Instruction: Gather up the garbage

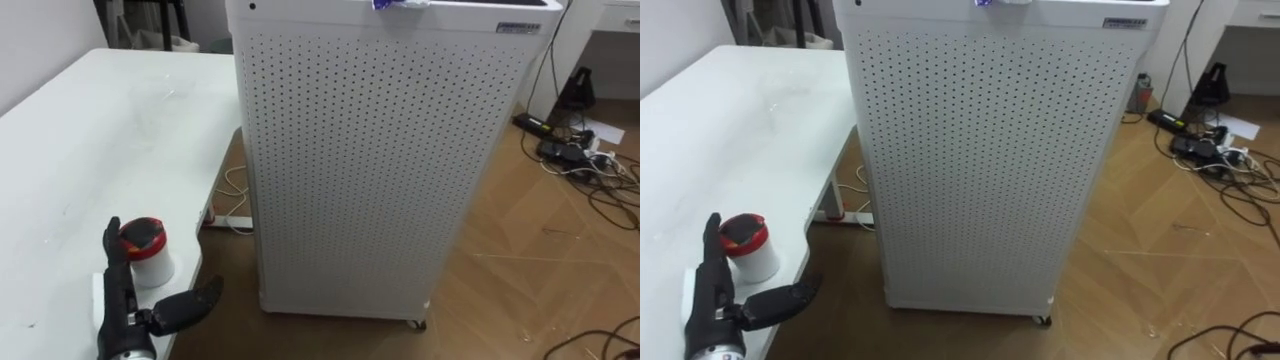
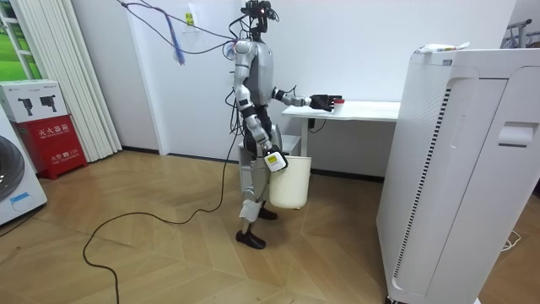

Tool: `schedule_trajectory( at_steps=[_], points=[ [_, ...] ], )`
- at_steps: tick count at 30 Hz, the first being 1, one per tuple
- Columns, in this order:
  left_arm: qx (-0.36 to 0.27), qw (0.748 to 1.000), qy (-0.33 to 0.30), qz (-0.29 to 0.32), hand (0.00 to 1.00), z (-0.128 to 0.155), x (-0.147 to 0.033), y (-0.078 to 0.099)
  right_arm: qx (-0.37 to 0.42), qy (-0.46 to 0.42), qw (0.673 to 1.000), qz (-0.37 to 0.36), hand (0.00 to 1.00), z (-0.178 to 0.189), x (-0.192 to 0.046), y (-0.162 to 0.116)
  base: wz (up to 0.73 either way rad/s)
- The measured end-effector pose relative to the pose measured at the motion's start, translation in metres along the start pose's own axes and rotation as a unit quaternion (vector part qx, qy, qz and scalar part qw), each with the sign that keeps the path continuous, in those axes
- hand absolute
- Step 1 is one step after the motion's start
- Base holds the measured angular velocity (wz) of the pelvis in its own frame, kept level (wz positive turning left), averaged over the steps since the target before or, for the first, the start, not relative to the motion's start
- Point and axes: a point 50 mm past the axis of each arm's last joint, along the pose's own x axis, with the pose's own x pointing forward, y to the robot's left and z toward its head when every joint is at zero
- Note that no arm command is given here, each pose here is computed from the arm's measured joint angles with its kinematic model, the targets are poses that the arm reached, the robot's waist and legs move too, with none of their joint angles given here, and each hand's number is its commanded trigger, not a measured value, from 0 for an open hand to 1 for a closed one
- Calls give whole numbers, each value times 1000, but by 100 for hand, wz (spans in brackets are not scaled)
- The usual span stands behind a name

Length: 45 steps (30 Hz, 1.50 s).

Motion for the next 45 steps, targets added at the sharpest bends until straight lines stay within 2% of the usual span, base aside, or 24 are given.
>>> schedule_trajectory(
  at_steps=[19, 29, 39, 45],
  points=[
    [0, 1000, 6, 17, 0, 2, 20, -5, 0, -1, 1000, 1, 100, 3, 1, 1, -1],
    [-19, 998, 14, 55, 0, 3, 26, 4, 2, 0, 1000, 1, 100, 2, 0, 1, -1],
    [-74, 986, 59, 134, 0, -4, 32, 21, 7, 7, 1000, -3, 100, -4, -2, 1, 0],
    [-82, 984, 72, 142, 0, -7, 32, 23, 8, 7, 1000, -2, 100, -4, -1, 2, 0]
  ],
)
